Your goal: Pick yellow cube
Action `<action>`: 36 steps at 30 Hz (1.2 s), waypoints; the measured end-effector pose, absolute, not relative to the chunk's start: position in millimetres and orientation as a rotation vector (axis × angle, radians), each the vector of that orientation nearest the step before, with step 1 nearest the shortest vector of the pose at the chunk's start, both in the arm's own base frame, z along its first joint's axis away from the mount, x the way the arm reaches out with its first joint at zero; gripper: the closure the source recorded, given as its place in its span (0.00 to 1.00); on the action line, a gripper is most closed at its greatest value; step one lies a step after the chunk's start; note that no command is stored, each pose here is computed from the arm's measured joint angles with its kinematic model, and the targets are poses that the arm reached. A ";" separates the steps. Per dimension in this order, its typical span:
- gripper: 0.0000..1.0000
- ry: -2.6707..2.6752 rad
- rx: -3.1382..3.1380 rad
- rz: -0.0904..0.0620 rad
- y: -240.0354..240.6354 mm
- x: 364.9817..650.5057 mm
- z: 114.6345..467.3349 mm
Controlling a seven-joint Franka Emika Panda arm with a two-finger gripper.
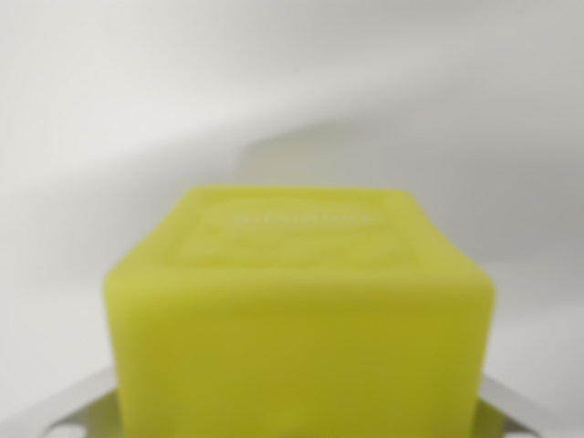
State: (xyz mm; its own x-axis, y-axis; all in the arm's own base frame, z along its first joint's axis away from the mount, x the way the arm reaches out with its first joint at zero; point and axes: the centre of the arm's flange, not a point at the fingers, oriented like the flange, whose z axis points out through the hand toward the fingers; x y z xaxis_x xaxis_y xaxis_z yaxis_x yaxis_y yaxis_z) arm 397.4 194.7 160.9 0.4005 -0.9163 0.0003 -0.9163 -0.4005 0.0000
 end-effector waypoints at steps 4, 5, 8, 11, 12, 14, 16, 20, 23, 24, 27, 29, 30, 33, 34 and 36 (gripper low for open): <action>1.00 -1.719 2.629 0.000 194.7 397.3 170.8; 1.00 -1.719 2.629 0.000 194.7 397.3 173.3; 1.00 -1.719 2.629 0.000 194.8 397.3 180.9; 1.00 -1.719 2.629 0.000 194.8 397.2 188.4; 1.00 -1.719 2.629 0.000 194.7 397.2 190.8; 1.00 -1.720 2.629 0.000 194.7 397.3 195.9; 1.00 -1.720 2.628 0.000 194.7 397.3 200.9; 1.00 -1.720 2.629 0.000 194.7 397.3 211.0; 1.00 -1.720 2.628 0.000 194.7 397.2 218.4; 1.00 -1.720 2.628 0.000 194.7 397.2 221.0; 1.00 -1.720 2.628 0.000 194.7 397.3 228.5; 1.00 -1.719 2.628 0.000 194.7 397.2 233.4; 1.00 -1.719 2.628 0.000 194.6 397.2 235.9; 1.00 -1.719 2.628 0.000 194.6 397.1 243.4; 1.00 -1.719 2.628 0.000 194.6 397.1 245.9; 1.00 -1.719 2.628 0.000 194.6 397.1 250.8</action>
State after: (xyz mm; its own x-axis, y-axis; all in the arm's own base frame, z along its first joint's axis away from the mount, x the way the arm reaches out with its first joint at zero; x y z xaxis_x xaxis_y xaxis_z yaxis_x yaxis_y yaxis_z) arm 397.1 194.6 250.8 0.4007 -0.9162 0.0005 -0.9162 -0.4007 0.0011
